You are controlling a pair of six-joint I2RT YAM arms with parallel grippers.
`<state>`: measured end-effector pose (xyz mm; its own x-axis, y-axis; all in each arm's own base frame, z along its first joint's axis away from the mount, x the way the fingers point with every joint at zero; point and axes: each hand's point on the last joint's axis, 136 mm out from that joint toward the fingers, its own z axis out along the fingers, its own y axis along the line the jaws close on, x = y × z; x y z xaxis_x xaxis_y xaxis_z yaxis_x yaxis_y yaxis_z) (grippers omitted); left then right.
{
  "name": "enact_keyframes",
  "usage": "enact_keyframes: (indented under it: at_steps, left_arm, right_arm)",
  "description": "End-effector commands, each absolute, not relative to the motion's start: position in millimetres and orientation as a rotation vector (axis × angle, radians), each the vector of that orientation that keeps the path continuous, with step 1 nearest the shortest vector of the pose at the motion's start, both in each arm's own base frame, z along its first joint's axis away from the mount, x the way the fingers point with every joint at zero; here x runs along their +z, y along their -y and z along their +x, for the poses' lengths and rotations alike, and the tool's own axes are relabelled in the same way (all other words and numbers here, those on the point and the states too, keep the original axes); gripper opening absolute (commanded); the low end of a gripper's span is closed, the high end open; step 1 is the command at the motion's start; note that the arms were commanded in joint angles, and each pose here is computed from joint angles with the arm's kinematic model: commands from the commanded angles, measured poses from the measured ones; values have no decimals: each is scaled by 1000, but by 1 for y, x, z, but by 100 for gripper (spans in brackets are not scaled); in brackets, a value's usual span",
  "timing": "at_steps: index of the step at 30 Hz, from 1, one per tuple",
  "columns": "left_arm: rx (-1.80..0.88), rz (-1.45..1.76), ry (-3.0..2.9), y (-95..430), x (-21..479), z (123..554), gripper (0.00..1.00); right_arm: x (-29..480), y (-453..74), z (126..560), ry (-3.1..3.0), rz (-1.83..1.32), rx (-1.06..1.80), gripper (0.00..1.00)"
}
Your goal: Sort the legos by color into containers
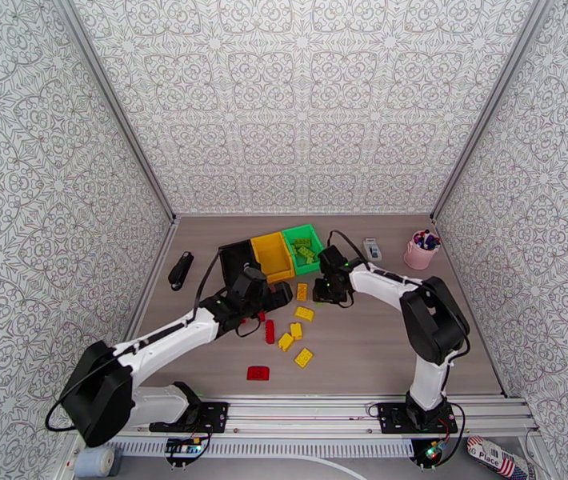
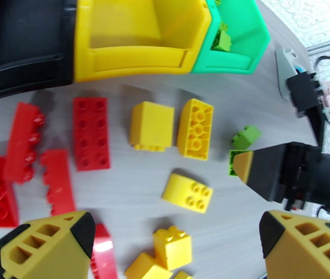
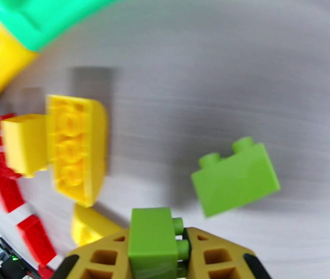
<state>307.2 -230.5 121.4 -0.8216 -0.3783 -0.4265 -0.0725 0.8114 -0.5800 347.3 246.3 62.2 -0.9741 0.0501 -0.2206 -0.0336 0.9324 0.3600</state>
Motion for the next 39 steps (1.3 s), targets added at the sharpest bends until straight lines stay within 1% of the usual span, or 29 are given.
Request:
enact_keyframes:
  at_steps: [1, 7, 12, 16, 20, 24, 29, 35, 39]
  left_arm:
    - [-922, -304, -2383, 253, 147, 331, 99]
    - [-990, -313, -2315, 258, 173, 365, 99]
    - [-988, -299, -2286, 260, 192, 376, 99]
    - [-990, -312, -2282, 259, 194, 374, 99]
    - [-972, -320, -2285, 256, 192, 365, 99]
    - [-952, -328, -2297, 251, 187, 358, 99]
    - [-902, -320, -2320, 247, 182, 349, 99]
    - [-822, -289, -2349, 243, 177, 339, 99]
    - [-763, -264, -2376, 240, 171, 332, 99]
  right_arm:
    - [96, -252, 371, -2780, 47, 670, 25]
    - [125, -261, 413, -2695, 113, 821, 24]
    - [138, -271, 454, -2645, 168, 908, 25]
    - [143, -277, 483, -2623, 197, 923, 32]
    - [142, -284, 500, -2627, 201, 939, 45]
    - [145, -286, 501, -2638, 175, 939, 53]
    - [155, -278, 488, -2629, 135, 911, 62]
    - [163, -260, 458, -2628, 68, 850, 69]
    - [160, -243, 434, -2645, 22, 769, 74]
